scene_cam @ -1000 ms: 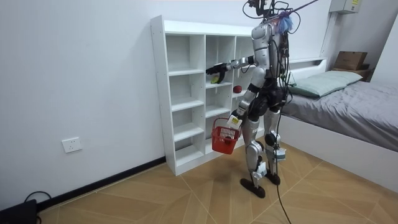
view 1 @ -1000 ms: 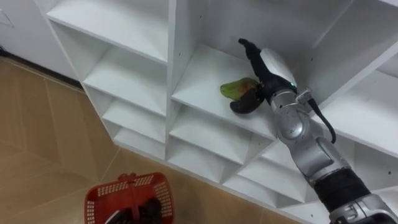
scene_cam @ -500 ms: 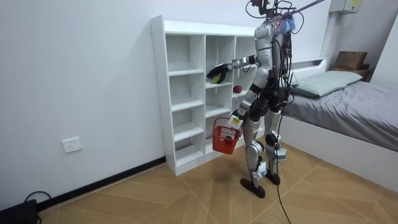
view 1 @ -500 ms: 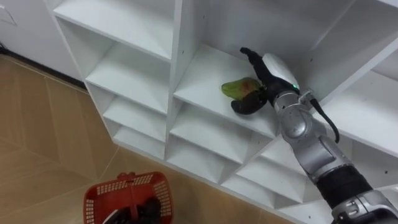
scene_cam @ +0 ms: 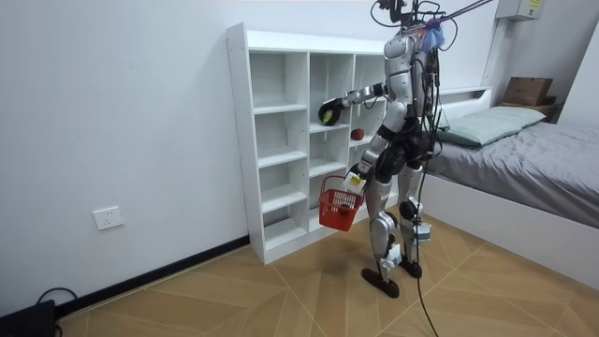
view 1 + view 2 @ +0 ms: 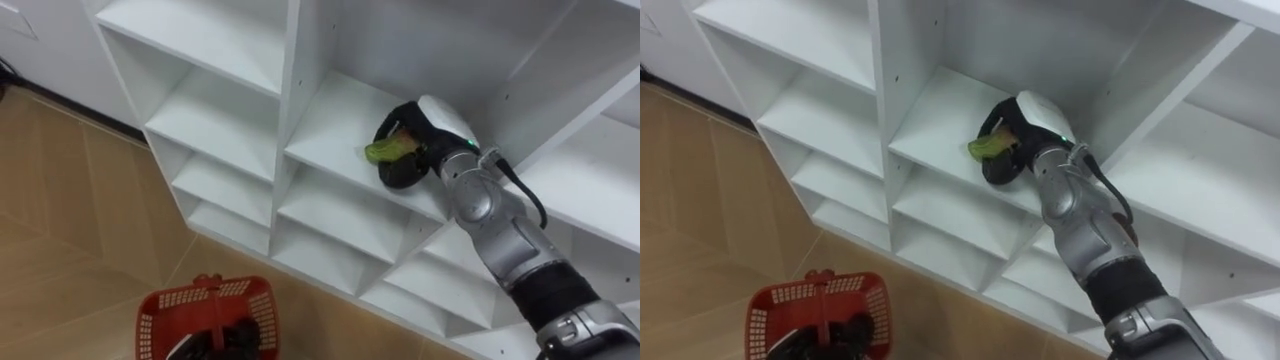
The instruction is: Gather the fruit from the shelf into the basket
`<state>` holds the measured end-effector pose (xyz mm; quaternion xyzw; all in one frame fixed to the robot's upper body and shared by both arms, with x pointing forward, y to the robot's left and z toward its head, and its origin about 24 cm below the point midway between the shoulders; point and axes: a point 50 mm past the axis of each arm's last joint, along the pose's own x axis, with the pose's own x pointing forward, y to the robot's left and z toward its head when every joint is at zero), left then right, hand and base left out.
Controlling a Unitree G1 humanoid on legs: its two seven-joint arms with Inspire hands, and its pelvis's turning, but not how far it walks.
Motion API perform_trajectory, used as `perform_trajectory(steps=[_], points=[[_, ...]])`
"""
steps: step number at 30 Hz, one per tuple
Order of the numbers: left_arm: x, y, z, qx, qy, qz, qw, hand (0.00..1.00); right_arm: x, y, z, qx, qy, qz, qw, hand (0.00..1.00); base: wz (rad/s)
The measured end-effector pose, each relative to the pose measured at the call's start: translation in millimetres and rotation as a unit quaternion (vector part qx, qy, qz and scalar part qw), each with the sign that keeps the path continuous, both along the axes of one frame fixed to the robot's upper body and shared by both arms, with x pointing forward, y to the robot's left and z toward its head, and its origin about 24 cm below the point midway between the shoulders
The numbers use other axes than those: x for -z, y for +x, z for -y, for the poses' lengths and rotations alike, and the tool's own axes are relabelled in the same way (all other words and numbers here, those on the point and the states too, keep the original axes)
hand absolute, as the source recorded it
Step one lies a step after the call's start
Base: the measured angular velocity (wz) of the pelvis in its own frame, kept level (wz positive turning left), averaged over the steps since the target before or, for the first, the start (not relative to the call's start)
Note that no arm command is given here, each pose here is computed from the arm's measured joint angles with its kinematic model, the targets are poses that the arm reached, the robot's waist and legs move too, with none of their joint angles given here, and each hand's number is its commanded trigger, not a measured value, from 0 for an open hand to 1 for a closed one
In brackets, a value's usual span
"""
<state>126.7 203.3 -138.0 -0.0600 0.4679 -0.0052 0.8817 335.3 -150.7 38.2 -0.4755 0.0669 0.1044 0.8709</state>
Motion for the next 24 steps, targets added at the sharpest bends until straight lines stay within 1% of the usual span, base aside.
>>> perform_trajectory(steps=[16, 24], points=[[0.2, -0.4, -0.6, -0.004, -0.001, -0.002, 1.0, 1.0, 3.4, -0.7, 2.1, 0.003, -0.005, -0.027, 1.0, 1.0, 0.0], [1.1, -4.6, -3.5, -0.016, -0.002, -0.007, 1.0, 1.0, 3.6, -1.5, 0.8, -0.005, -0.003, -0.035, 0.999, 1.0, 0.01]])
